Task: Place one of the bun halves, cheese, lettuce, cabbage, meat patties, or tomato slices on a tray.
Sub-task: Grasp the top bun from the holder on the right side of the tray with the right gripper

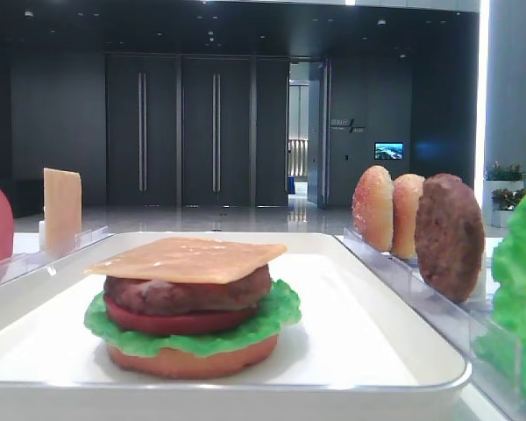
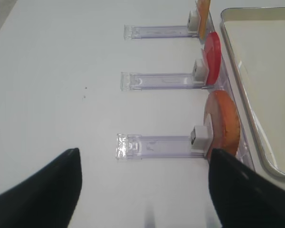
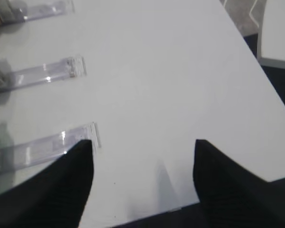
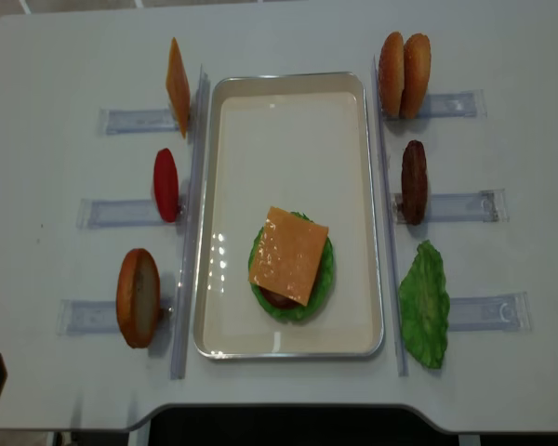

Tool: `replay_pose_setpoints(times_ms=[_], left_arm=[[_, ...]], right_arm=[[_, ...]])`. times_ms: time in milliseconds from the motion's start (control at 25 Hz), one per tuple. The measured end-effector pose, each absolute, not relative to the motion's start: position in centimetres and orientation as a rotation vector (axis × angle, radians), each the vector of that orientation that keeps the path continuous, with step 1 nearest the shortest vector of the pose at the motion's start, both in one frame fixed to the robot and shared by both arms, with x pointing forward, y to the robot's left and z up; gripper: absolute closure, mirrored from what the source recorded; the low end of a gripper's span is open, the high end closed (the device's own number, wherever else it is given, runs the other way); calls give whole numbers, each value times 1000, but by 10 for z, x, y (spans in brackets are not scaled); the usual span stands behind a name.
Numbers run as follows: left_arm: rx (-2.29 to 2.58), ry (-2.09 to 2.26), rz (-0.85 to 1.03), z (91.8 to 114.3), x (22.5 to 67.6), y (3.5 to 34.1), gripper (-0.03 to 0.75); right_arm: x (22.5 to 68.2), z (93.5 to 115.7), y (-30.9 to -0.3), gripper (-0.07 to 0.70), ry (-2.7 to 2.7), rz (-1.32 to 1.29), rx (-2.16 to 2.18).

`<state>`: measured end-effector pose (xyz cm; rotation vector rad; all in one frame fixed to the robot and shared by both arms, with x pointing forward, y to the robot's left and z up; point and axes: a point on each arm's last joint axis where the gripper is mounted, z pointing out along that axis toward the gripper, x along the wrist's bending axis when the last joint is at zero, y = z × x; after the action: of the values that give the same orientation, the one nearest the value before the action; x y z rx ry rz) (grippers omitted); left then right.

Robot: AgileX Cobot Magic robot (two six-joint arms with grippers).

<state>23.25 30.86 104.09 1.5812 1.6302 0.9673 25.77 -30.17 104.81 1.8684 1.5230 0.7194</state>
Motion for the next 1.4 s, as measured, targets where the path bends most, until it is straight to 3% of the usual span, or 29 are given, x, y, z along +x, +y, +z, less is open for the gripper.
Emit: replay_pose_setpoints(times_ms=[800, 1400], left_arm=[[1581, 1630, 967, 1041, 233, 309, 79], [1581, 1630, 967, 1041, 233, 309, 79]], right_arm=[[384, 1056, -303, 197, 2082, 564, 2053], [494, 1069, -316, 197, 2102, 614, 2128]])
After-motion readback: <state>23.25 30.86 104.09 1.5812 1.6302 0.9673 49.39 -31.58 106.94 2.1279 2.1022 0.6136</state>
